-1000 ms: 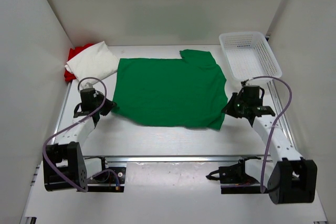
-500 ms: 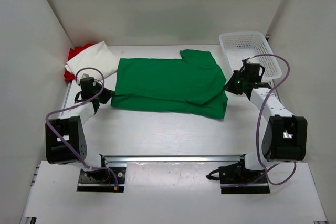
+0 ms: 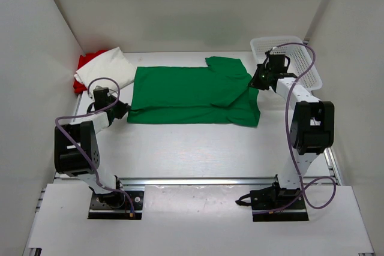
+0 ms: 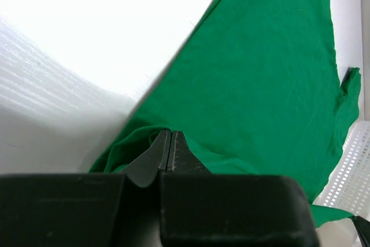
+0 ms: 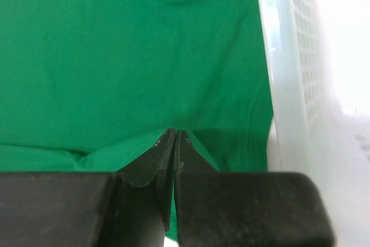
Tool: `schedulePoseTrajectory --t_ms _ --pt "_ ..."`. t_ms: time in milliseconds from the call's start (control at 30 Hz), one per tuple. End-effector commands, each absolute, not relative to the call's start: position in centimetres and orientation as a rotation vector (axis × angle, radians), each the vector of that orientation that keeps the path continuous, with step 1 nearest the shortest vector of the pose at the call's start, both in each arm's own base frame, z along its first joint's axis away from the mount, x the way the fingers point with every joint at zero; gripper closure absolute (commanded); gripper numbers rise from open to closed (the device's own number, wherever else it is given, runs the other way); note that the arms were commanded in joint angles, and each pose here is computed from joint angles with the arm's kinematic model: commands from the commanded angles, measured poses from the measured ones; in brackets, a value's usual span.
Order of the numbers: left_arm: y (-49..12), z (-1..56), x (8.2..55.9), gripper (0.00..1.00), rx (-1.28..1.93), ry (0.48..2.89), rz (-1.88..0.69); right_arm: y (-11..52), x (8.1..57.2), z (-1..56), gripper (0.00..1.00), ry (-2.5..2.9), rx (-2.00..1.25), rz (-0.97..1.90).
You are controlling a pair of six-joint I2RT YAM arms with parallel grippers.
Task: Fold and stack the t-shirts
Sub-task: Fold the flattened tshirt in 1/3 of the way
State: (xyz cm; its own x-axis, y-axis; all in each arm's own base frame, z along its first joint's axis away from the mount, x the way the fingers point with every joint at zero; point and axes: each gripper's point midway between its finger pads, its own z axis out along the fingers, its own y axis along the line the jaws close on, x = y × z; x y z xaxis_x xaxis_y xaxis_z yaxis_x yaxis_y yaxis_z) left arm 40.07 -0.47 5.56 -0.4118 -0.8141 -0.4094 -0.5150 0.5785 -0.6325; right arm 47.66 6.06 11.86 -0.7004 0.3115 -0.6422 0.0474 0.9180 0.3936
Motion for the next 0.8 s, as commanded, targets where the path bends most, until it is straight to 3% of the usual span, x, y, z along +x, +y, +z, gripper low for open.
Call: schedulePoseTrajectory --t_ms 0,200,300,400,500,633,733,767 --pt "0.0 7.1 41.7 1.0 -1.027 2.05 -0.536 5.8 50.3 13.2 1.0 2.259 0.208 0.401" --pt "0.8 6.5 42.4 0.96 -1.037 2.062 -0.512 5.8 51.8 12.1 0.98 2.27 0.218 0.366" --pt "0.8 7.5 42.5 0.77 -1.025 2.035 -0.527 6.0 51.1 14.3 0.83 2.207 0.218 0.392" --pt "1.5 10.1 42.8 0.46 -0.968 1.972 -0.492 5.1 49.6 16.2 0.74 2.167 0.246 0.369" --pt "1.3 11.5 42.1 0.45 -0.931 1.97 -0.47 5.0 46.0 16.8 0.71 2.146 0.31 0.399" --pt "-1.5 8.1 37.1 0.53 -0.961 2.057 -0.58 5.5 39.6 13.6 1.0 2.123 0.399 0.464" --pt "-2.2 5.7 33.6 0.54 -1.0 2.088 -0.621 5.6 36.2 11.2 0.99 2.132 0.42 0.498" --pt "-1.7 5.5 33.4 0.51 -1.002 2.08 -0.593 5.3 36.1 11.4 0.92 2.114 0.42 0.492"
